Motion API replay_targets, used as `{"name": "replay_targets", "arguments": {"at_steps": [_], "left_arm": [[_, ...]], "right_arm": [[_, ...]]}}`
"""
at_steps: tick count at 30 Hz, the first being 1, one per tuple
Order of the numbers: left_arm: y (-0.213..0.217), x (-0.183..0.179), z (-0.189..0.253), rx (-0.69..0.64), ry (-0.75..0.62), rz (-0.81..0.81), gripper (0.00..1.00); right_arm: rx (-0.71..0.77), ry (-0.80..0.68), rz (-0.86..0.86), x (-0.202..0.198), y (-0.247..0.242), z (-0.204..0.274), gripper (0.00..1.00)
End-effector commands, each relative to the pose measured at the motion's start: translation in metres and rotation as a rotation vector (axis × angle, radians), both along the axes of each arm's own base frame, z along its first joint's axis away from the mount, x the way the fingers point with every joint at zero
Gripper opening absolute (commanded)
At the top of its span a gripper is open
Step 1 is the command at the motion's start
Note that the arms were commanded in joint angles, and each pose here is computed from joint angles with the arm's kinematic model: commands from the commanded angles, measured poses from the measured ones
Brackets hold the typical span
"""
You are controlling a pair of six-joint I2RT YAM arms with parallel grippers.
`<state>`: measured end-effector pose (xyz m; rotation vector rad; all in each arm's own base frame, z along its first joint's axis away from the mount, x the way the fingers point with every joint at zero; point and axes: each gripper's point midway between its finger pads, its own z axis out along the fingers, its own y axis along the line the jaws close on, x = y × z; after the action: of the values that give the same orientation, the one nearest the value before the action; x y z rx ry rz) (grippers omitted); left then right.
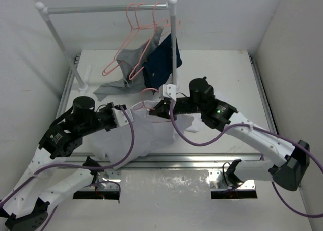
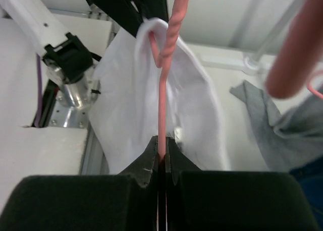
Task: Place the shirt on the hanger
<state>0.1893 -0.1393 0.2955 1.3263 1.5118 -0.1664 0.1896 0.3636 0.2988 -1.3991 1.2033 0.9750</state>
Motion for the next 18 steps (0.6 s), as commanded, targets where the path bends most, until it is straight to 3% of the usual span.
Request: {"name": "replay_targets", "arguments": {"at_steps": [1, 10, 15, 17, 18], "left_arm": [[0.022, 0.014, 0.006, 0.062, -0.081, 0.102, 0.07], [0.027, 0.012, 0.0, 0.096, -0.044, 0.12, 0.15], [0.034, 0.011, -0.014, 0.133, -0.024, 0.142, 0.11], [0.035, 0.009, -0.014, 0.134, -0.023, 0.143, 0.23], [0.036, 0.008, -0.013, 0.131, -0.022, 0.146, 0.4]], "right_arm": [[0.053, -0.058, -0.069, 0.01, -0.027, 0.023, 0.0], [0.05, -0.093, -0.1, -0.002, -0.054, 0.023, 0.0], [0.044, -0.095, -0.103, -0.006, -0.063, 0.02, 0.0], [0.035, -0.095, -0.105, -0.008, -0.066, 0.022, 0.0], [0.025, -0.094, -0.107, -0.007, -0.066, 0.02, 0.0]]}}
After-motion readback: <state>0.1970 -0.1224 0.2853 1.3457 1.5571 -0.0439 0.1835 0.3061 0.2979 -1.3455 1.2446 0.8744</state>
